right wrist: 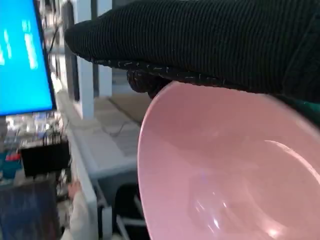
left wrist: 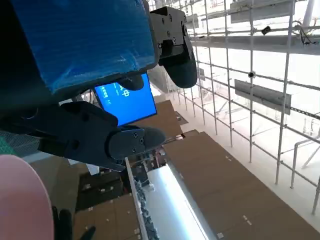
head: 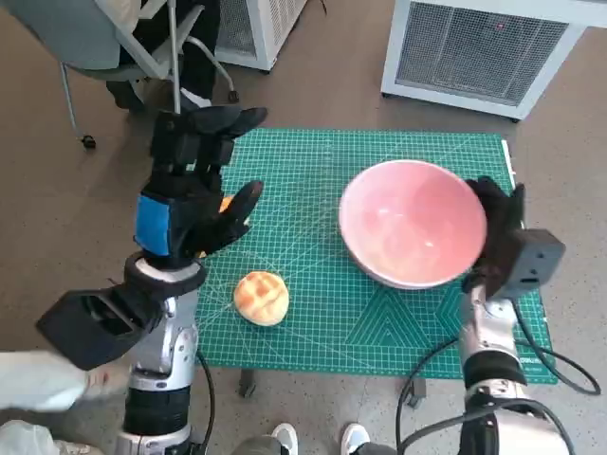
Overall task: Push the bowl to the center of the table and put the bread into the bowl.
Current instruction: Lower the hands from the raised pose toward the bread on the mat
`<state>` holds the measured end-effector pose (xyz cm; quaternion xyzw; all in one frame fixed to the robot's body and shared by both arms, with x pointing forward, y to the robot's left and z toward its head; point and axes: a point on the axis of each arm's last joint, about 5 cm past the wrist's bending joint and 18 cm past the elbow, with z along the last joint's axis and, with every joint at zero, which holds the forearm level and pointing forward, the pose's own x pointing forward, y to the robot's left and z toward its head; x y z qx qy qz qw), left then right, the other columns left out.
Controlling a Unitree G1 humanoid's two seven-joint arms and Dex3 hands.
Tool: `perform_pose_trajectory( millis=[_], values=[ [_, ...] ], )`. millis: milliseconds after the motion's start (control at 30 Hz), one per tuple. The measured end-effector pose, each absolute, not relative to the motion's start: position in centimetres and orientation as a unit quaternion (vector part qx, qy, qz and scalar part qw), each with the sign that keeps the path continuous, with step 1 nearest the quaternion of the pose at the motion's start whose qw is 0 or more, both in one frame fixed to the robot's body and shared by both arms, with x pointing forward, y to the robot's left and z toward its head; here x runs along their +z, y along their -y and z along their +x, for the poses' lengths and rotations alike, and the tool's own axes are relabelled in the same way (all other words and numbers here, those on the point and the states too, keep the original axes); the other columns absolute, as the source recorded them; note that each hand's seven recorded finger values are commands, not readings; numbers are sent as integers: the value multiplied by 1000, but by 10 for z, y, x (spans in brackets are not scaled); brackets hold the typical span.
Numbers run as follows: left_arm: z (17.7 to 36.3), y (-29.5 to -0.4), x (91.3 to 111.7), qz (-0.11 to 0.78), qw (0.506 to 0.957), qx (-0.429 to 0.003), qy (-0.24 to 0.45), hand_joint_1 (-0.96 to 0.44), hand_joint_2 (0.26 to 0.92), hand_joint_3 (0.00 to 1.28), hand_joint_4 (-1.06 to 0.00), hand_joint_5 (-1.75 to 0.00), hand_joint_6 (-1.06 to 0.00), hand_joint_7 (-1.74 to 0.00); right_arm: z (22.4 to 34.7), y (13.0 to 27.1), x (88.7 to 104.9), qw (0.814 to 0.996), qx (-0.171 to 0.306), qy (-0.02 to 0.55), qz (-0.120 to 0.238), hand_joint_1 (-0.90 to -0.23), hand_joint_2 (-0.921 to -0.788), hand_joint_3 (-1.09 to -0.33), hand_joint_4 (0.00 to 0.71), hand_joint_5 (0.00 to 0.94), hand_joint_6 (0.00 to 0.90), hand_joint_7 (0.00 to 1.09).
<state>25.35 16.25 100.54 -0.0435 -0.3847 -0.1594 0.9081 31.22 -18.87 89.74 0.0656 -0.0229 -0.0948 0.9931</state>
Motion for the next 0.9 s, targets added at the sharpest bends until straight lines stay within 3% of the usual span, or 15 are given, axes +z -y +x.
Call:
perform_pose_trajectory(
  millis=[667,900],
  values=[
    [248,-179,1005,-25,917,-123,379,-286,921,438,-44,-913,1,-1131,325,159,911,996,-39,29,73,-305,-921,-559,436,1,204,545],
    [248,-192,1008,43,920,-113,373,-272,909,432,-63,-897,1,-1082,329,157,919,996,-33,41,65,-301,-921,-562,439,3,195,554]
  ],
)
